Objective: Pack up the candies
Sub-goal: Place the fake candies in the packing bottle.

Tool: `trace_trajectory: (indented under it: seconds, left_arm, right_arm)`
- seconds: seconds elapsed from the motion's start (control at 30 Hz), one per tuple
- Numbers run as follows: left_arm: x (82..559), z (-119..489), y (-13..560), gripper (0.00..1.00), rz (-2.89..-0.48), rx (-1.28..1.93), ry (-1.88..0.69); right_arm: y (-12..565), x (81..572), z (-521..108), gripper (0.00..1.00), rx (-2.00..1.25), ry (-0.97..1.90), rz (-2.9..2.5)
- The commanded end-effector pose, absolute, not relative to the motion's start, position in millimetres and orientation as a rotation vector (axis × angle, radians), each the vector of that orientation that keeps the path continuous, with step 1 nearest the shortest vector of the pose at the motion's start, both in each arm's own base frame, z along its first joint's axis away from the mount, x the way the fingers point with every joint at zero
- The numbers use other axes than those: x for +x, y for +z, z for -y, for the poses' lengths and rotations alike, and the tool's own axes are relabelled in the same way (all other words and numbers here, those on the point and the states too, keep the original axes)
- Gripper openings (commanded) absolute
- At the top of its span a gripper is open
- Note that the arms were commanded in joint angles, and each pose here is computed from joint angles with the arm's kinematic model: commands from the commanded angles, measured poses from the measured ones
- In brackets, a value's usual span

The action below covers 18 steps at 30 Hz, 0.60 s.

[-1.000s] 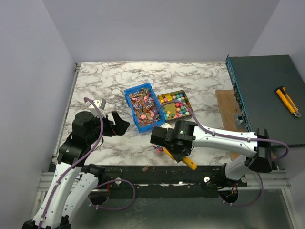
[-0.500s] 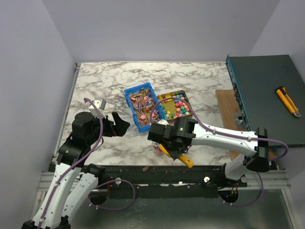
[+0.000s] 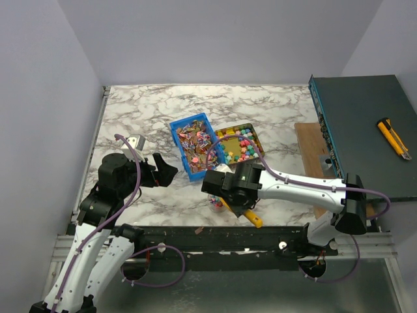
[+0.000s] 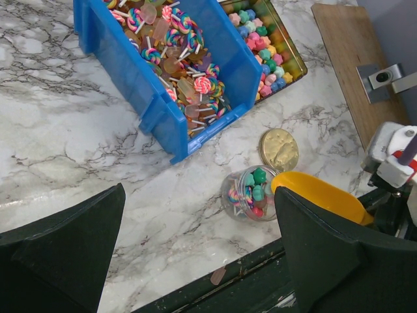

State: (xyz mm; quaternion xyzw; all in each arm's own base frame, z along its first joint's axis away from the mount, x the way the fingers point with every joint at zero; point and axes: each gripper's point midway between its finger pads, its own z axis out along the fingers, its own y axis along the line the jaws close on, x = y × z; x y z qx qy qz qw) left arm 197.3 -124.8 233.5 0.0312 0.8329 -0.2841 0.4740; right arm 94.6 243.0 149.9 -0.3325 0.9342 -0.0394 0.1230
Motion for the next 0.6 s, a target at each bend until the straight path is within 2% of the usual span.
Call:
trace_trajectory:
  seconds: [0.0,0.27,0.57]
  left_arm:
    - [195,126,231,0.99,-2.044,0.092,-0.697]
    - [195,126,230,0.99,-2.049,0.091,-0.696]
    - [196,125,228,0.99,-2.054,0.088,-0.693]
  right_arm:
    - [138,97,-248,0.01,-0.949,-0.040,-2.714]
    - [114,75,-257,0.01,-1.015,0.116,-2.791]
    - [126,71,-272,0.01,-1.063,0.228,-2.770]
